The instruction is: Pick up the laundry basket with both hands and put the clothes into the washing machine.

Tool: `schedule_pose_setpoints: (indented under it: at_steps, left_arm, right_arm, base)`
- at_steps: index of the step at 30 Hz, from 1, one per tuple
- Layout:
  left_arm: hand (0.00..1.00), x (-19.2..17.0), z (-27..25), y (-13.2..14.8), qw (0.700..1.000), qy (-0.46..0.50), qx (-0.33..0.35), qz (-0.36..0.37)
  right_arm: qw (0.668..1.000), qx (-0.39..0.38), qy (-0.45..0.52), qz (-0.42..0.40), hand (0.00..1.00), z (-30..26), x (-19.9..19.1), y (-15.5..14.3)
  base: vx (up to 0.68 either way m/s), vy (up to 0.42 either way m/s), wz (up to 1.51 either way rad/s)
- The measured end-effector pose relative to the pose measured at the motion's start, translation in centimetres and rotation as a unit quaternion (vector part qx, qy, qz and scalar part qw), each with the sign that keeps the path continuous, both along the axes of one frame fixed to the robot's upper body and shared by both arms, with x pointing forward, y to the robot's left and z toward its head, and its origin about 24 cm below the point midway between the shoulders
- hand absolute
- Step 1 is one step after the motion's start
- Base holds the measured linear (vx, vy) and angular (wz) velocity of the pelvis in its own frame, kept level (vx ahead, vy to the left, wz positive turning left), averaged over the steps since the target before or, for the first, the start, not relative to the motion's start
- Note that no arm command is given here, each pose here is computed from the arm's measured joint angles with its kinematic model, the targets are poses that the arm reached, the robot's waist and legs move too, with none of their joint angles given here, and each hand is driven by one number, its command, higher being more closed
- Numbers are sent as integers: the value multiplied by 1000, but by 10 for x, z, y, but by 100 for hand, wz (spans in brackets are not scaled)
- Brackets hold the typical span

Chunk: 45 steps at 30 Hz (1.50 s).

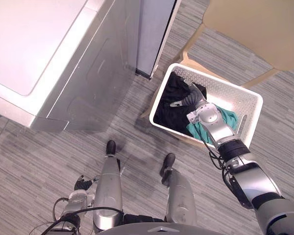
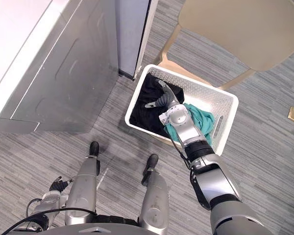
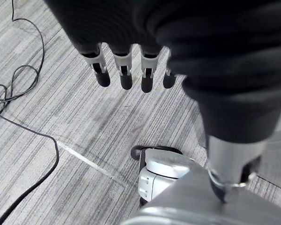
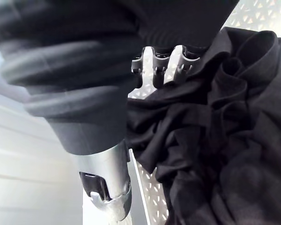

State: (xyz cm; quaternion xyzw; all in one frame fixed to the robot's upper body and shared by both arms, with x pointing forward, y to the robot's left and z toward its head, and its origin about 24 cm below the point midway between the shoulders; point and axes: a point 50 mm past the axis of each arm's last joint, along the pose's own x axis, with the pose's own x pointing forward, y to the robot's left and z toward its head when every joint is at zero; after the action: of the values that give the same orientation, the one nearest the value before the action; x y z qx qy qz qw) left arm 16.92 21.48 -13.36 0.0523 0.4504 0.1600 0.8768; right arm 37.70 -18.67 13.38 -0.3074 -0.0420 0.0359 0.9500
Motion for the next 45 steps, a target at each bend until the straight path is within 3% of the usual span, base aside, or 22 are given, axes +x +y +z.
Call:
schedule_pose_setpoints:
  at_steps: [13, 27, 28, 45]
  left_arm:
    - [0, 3, 1, 0, 999, -9, -17, 29]
    - [0, 22, 14, -4, 990, -67, -52, 110]
    - [0, 23, 14, -4, 990, -69, -53, 111]
    - [0, 38, 29, -2, 979, -121, -68, 148]
  right_arm:
    - [995, -21, 3, -97, 0, 22, 17, -40]
    - [993, 31, -40, -107, 0, 49, 20, -38]
    - [993, 31, -41, -107, 100, 49, 20, -38]
    - [994, 69, -49, -72, 100, 49, 23, -8]
  base:
    - [-5, 0, 2]
    - [-13, 4, 3]
    - [10, 6, 10]
    - [1, 1, 1]
